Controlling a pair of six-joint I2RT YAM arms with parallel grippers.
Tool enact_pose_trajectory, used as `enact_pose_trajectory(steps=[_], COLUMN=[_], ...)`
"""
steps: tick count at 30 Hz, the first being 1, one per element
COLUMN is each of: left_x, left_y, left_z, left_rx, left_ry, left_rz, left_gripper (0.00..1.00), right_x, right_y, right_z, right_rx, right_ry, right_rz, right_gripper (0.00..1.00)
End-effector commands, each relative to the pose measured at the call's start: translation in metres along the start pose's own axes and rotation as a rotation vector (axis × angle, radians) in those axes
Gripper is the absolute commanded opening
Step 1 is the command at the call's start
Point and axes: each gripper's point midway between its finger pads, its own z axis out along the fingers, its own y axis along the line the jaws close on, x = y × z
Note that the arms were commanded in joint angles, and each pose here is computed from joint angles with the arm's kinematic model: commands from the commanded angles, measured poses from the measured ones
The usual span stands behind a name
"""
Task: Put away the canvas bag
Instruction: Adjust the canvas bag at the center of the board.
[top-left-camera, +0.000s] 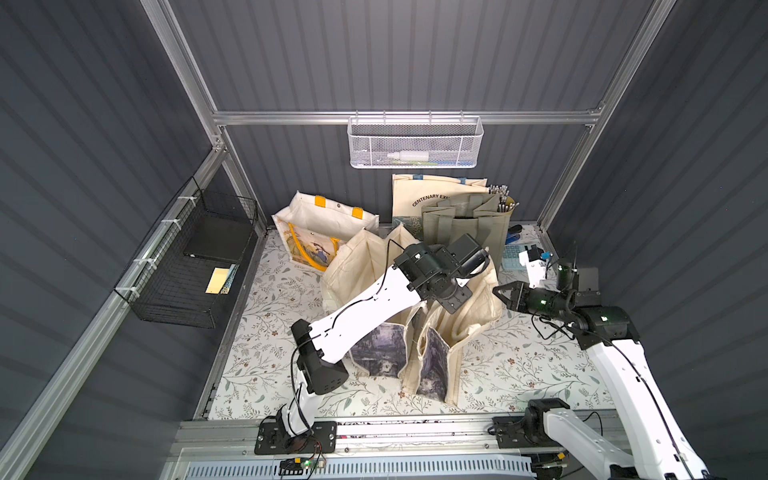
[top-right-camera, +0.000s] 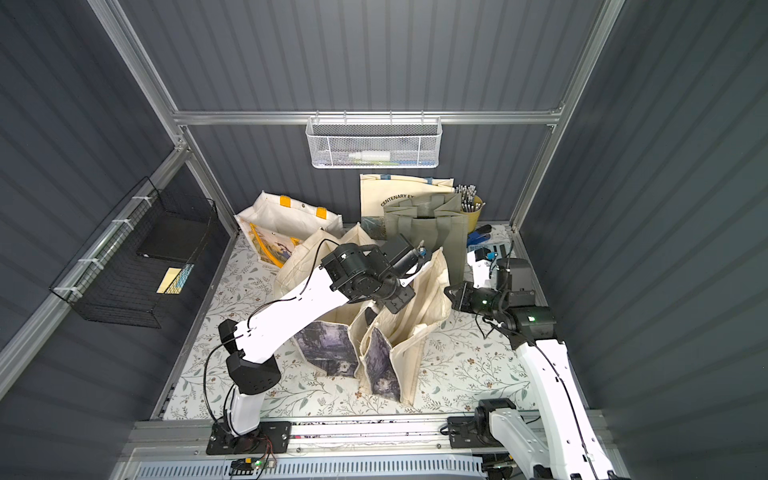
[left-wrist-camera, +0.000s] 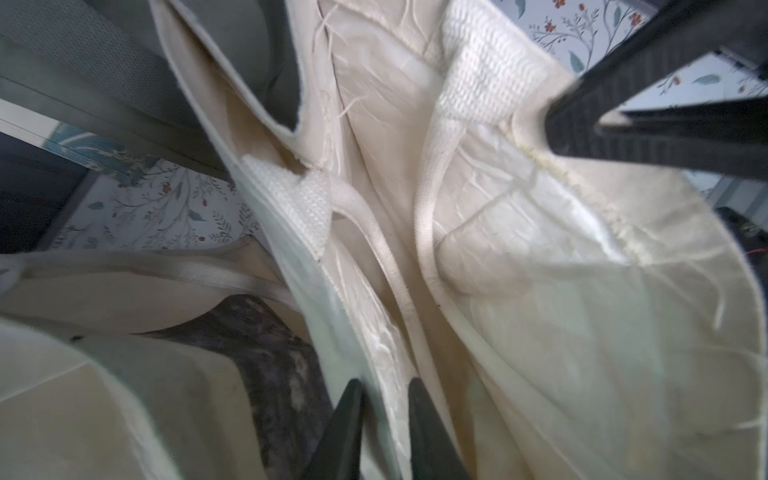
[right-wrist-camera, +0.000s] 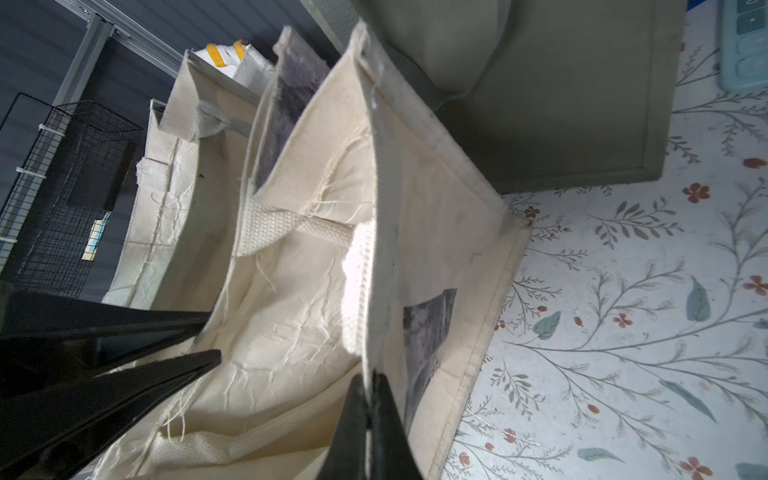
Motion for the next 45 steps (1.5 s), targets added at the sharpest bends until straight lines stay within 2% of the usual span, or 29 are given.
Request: enact_pose_trajectory(steps=[1,7,12,14,15,17,21,24,28,30,34,36,45], left_x=[-0.01,-0.019,-0.033,-0.038,-0.039,-0.041,-0.037,-0.023,-0.004,-0.006,-0.021,-0.028,-0.044], left_y=[-0.011,-0.022,-0.032,-0.034,-0.034,-0.035,-0.032,-0.031,-0.031,-0.032,-0.033,-0.035,-0.064], left_z=[0.003,0.012,0.017,0.019,0.019,0.019,0.01,0.006,0.02,0.025,0.026,0.027,0.043], left_rx=[0.063,0.113,0.158,0.162,0.162,0.163,0.135,0.136,0.126,0.127,0.125,0.136,0.203], left_ry=[-0.029,-0.045,-0.09,-0.103,-0.107,-0.113,-0.112,-0.067,0.019,0.022,-0.028,-0.055,-0.116], left_rz=[0.014,0.028,0.047,0.055,0.057,0.063,0.073,0.067,0.062,0.059,0.07,0.079,0.161], left_gripper=[0.11,0.02,0.02,0.05,0.1,0.33,0.55,0.61,0.65,0.57,0.22,0.0,0.0], right_x=[-0.004,-0.003,0.003,0.009,0.013,0.02,0.027,0.027,0.023,0.021,0.017,0.019,0.04], right_y=[0.009,0.007,-0.002,-0.008,-0.012,-0.019,-0.034,-0.035,-0.032,-0.03,-0.027,-0.027,-0.04], right_z=[-0.006,-0.027,-0.044,-0.049,-0.051,-0.053,-0.06,-0.061,-0.059,-0.058,-0.062,-0.066,-0.086], right_rx=[-0.027,0.024,0.095,0.12,0.133,0.145,0.204,0.208,0.19,0.173,0.159,0.165,0.212], right_ry=[-0.036,-0.104,-0.164,-0.187,-0.198,-0.223,-0.28,-0.287,-0.291,-0.297,-0.317,-0.324,-0.387], right_rz=[0.032,0.109,0.184,0.224,0.252,0.288,0.336,0.341,0.336,0.341,0.356,0.373,0.502], right_gripper=[0.0,0.0,0.0,0.0,0.0,0.0,0.0,0.0,0.0,0.0,0.0,0.0,0.0])
